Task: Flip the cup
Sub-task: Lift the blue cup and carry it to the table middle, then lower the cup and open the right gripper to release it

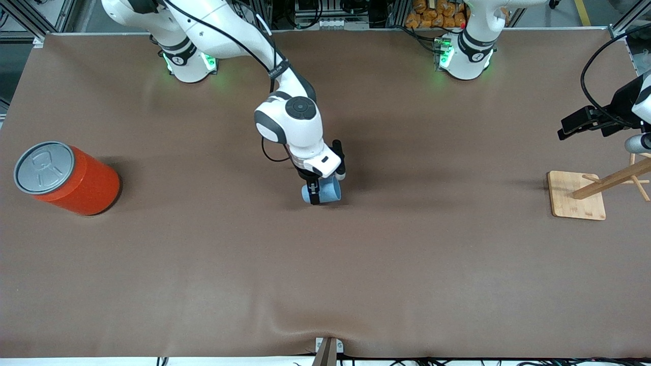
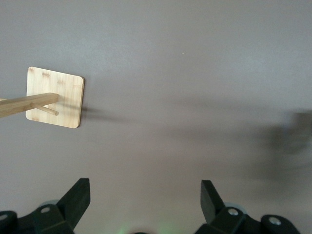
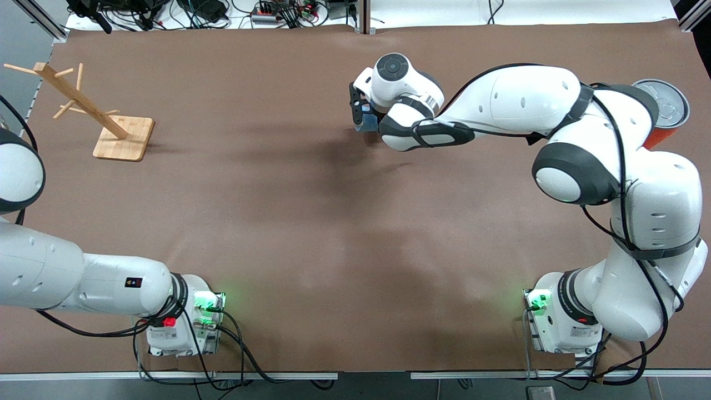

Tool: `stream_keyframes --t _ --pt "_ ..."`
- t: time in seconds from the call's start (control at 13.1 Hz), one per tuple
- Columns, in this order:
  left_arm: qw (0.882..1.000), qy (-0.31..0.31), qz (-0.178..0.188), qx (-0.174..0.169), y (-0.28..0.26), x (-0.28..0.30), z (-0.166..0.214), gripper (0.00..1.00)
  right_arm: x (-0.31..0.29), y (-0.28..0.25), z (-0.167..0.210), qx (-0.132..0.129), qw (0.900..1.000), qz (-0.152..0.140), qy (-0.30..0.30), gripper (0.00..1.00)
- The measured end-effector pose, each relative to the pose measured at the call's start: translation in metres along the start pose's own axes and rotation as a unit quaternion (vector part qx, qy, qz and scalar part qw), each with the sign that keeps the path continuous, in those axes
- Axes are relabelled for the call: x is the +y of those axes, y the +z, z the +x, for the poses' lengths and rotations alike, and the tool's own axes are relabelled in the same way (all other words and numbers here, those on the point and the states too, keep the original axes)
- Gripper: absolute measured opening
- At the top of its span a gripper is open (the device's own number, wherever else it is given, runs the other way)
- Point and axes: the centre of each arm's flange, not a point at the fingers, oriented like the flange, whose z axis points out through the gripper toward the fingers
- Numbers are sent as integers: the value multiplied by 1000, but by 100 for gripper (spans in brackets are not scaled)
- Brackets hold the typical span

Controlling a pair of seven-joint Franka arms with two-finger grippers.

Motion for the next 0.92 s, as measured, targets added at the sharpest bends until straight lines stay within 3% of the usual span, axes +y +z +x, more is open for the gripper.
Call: stream_keyframes --t 0.23,0.31,0.46,0.76,0.92 --pt "1000 8 0 -3 1 0 0 100 -2 11 2 -7 1000 -3 -13 75" --pt "1000 15 0 -4 3 0 1 100 -4 16 2 -8 1000 -2 -14 80" --pt "1000 18 1 -7 5 -1 2 100 -6 18 5 -9 1000 -7 -15 99" --pt "1000 20 1 -8 6 -1 3 100 -4 15 9 -6 1000 -14 0 100" --pt "1000 19 -18 -13 9 3 4 100 -2 9 11 -10 999 -14 32 100"
